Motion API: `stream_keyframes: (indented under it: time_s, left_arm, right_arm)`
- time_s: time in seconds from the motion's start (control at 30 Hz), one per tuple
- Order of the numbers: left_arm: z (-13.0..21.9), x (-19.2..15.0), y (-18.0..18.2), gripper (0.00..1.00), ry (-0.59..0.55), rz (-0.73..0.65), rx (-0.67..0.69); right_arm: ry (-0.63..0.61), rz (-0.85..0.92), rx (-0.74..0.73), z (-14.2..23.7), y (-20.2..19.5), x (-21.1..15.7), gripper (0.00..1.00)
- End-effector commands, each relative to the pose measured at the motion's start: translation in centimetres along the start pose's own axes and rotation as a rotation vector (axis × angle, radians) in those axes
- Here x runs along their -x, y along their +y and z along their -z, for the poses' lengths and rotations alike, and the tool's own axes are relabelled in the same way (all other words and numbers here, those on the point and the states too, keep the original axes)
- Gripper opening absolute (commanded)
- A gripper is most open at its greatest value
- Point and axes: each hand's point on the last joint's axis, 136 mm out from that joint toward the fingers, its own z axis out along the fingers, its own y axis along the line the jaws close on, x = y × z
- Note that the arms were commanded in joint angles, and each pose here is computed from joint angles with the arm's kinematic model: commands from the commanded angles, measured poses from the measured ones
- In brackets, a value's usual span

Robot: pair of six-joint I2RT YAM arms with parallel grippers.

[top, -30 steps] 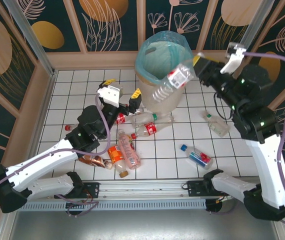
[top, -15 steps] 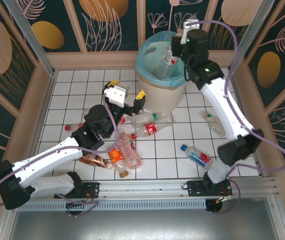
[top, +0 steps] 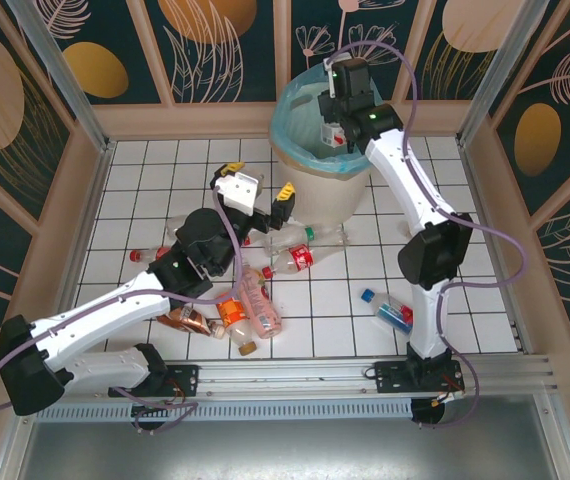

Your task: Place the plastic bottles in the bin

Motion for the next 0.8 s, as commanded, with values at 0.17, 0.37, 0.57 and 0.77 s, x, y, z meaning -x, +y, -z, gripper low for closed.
stream_keyframes:
  time_s: [0.17, 0.37, 0.57, 0.77]
  left_arm:
    - [-0.2, 0.1, 0.2, 0.96, -0.008, 0.002, 0.010]
    - [-0.4, -0.3, 0.1, 0.96, 0.002, -0.007, 0.013]
    - [-0.8, 0.2, 0.2, 0.97, 0.030, -0.036, 0.026]
    - [-0.3, 2.1, 0.4, 0.96, 0.070, 0.073, 0.015]
  right_arm:
    - [-0.070, 0.013, -0.006, 3.3, 0.3, 3.5, 0.53]
    - [-0.196, -0.020, 0.037, 9.5, 1.1, 8.5, 0.53]
    - [-0.244, -0.048, 0.186, 17.4, 4.5, 9.0, 0.52]
    - [-0.289, -0.091, 0.453, 24.8, 8.7, 3.4, 0.49]
